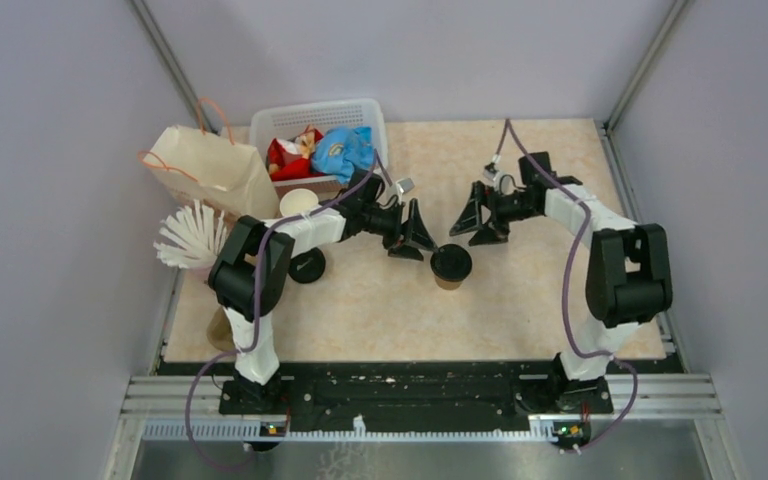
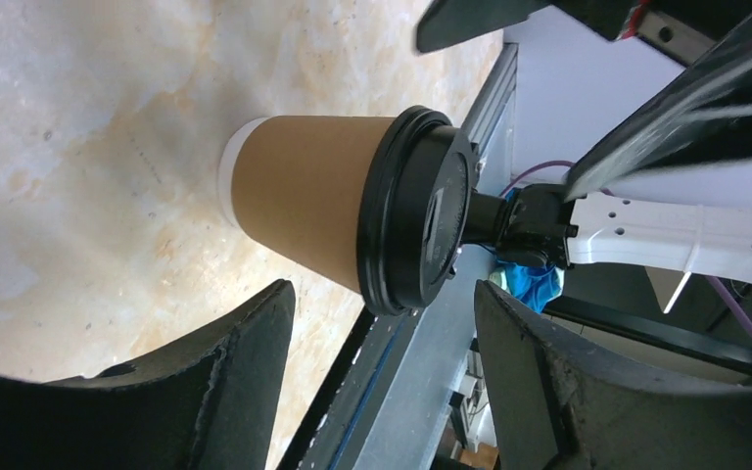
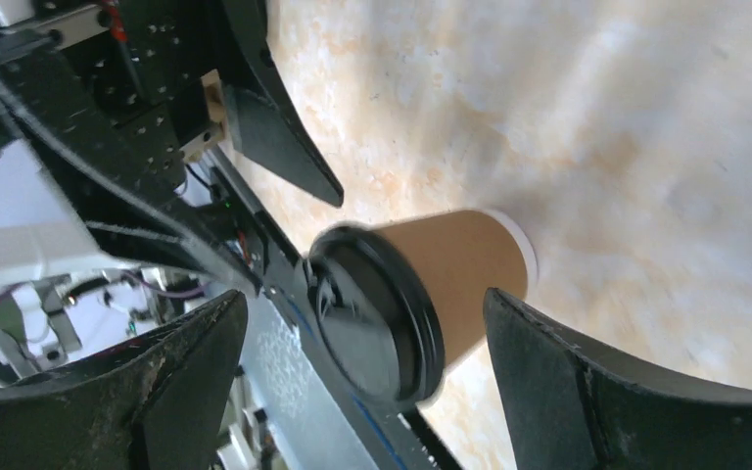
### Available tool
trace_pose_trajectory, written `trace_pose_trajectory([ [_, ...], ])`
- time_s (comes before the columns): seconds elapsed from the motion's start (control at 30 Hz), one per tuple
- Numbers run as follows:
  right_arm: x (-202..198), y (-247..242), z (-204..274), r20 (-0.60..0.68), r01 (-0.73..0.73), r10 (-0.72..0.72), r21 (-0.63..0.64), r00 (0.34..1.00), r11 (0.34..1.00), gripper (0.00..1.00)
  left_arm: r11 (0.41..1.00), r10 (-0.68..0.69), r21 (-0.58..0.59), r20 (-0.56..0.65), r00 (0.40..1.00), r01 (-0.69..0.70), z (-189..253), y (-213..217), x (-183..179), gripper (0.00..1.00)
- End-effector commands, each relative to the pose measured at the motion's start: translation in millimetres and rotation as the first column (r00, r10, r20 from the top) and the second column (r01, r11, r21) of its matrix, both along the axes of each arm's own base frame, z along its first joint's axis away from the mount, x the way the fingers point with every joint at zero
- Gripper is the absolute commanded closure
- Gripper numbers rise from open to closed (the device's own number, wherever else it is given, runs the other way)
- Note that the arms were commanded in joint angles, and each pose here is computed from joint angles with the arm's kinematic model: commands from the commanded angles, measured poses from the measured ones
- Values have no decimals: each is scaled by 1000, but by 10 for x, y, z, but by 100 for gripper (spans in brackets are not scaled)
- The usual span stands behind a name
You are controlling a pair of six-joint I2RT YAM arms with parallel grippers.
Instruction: Pack the takeout coffee
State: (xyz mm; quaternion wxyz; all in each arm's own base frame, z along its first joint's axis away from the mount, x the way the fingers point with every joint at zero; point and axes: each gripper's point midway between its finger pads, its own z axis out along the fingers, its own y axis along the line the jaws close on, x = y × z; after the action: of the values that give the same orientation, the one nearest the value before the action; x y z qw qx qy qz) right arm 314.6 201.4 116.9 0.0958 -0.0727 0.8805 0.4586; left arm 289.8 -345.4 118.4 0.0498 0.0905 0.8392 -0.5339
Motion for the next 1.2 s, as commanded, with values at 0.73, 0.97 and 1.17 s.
trace_pose_trajectory([
  [0.73,-142,-224,48,-45,208,-203,175,978,962,33,998,-51,-23,76,996,53,83,-295,113,36],
  [0.97,-287,-97,102,-73,198,-187,202,980,959,41,996,-78,-31,88,993,81,44,-395,242,37],
  [1.17,-358,-190,-18,-93,275,-263,149,960,950,39,996,-49,82,127,991,39,14,-278,352,24],
])
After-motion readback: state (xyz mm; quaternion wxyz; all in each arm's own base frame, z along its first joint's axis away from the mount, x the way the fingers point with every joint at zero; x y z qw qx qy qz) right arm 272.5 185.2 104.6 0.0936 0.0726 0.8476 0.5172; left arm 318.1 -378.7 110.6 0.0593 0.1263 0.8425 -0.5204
